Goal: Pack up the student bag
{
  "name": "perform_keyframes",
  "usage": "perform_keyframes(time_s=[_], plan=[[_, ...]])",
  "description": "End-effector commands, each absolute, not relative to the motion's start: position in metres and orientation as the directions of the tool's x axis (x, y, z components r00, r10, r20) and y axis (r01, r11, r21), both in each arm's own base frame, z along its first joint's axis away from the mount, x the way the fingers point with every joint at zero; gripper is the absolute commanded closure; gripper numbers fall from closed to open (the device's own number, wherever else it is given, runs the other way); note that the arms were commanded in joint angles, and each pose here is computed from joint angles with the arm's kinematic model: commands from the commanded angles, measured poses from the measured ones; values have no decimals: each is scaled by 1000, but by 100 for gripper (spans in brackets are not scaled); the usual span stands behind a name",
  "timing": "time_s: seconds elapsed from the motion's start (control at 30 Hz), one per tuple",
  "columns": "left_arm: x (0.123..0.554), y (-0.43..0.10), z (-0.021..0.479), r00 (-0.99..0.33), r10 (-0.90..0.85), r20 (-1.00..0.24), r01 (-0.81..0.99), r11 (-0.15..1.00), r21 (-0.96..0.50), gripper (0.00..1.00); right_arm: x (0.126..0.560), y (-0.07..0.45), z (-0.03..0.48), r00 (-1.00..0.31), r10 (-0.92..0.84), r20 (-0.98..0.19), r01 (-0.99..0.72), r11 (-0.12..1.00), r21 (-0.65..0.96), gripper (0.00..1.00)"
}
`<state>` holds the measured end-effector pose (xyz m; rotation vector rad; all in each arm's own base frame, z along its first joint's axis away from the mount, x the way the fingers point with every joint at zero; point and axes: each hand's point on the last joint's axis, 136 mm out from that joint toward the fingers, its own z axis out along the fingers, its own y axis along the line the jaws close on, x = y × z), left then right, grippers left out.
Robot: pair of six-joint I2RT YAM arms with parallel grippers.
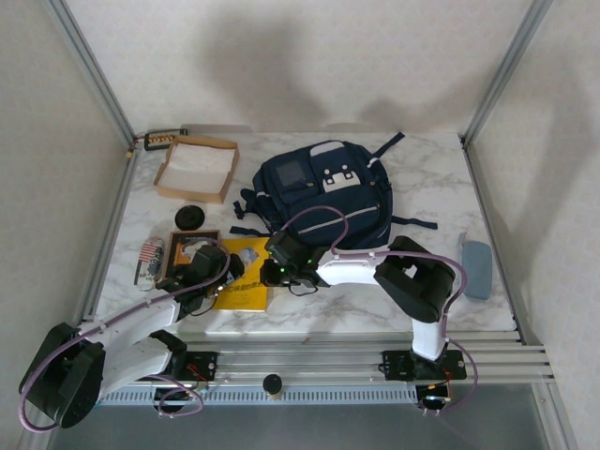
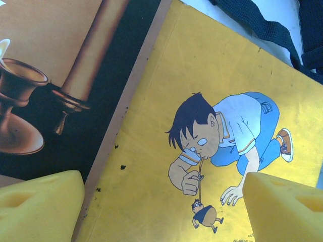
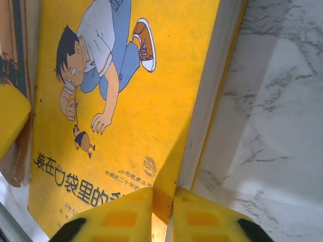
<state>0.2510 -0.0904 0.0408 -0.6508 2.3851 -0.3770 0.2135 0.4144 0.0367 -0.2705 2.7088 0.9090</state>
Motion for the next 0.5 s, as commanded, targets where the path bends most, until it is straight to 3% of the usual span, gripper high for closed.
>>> perform_keyframes(time_s=[0.0,0.2,0.47], plan=[[230,-91,15,-741,-528,-415,-381,839,-388,18,211,442,77,-926,-104,-364,-332,683,651,88],[231,-91,18,-735,-531,-421,-381,838,-392,18,209,444,89,-925,-107,-364,-343,648,680,100],[246,-89,55,-687,-537,-490,-358,837,-414,12,206,441,125,-906,-138,-400,-399,588,703,100]])
